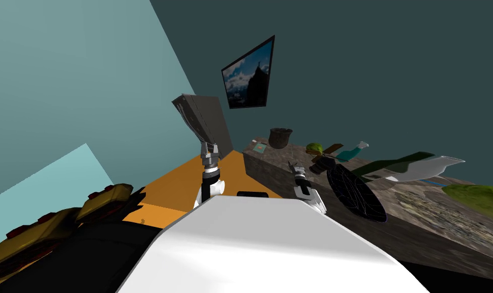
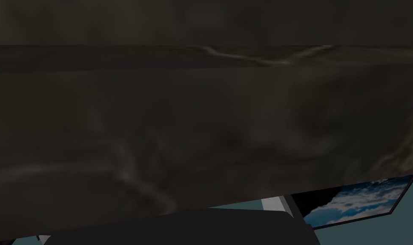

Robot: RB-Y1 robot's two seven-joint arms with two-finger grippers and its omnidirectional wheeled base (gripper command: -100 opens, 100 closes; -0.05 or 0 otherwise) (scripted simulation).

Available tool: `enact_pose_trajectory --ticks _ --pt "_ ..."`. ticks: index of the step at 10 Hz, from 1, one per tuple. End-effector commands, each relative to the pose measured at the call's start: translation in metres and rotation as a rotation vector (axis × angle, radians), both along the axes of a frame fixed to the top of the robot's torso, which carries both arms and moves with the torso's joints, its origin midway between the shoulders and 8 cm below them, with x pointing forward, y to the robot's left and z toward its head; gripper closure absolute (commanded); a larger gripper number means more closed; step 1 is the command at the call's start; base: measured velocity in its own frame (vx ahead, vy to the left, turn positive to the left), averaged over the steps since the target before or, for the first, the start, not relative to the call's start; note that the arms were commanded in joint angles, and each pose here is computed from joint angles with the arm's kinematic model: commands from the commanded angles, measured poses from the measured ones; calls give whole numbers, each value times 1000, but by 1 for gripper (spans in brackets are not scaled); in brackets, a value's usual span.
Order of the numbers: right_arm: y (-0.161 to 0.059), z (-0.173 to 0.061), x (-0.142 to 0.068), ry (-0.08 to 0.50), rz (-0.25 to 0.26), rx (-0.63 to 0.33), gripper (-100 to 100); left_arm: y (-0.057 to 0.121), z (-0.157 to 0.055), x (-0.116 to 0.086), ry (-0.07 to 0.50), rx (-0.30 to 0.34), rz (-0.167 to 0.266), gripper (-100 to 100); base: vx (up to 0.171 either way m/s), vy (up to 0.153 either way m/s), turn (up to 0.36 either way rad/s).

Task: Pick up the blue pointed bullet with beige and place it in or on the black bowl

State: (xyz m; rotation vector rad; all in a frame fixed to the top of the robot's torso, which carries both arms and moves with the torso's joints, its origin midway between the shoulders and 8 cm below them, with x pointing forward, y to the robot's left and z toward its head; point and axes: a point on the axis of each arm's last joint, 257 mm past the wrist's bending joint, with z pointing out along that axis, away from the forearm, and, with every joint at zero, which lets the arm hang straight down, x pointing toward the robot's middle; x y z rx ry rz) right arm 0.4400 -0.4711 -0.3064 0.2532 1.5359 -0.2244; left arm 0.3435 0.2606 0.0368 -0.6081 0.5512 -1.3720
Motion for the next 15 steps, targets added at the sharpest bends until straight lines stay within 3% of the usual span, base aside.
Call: enact_pose_trajectory --ticks 1,5,6,7,11,12,13,14,15 --pt "0 0 0 0 0 0 100 0 0 0 0 0 0 0 0 0 0" --pt "0 0 0 0 0 -1 100 0 0 0 0 0 0 0 0 0 0" --pt "0 0 0 0 0 -1 0 0 0 0 0 0 0 0 0 0 0" --pt "1 -2 -10 1 10 0 100 0 0 0 0 0 0 0 30 26 -89" --pt "4 -6 -31 2 32 1 100 0 0 0 0 0 0 0 46 35 -59" --pt "4 -4 -28 -2 27 -2 100 0 0 0 0 0 0 0 21 15 -18" --pt "4 -4 -29 -3 29 -2 0 0 0 0 0 0 0 0 0 0 0" --pt "-2 24 -8 -44 42 -20 100 0 0 0 0 0 0 0 -82 8 -16" --pt "-4 35 -1 -58 47 -26 100 0 0 0 0 0 0 0 -139 16 -1"
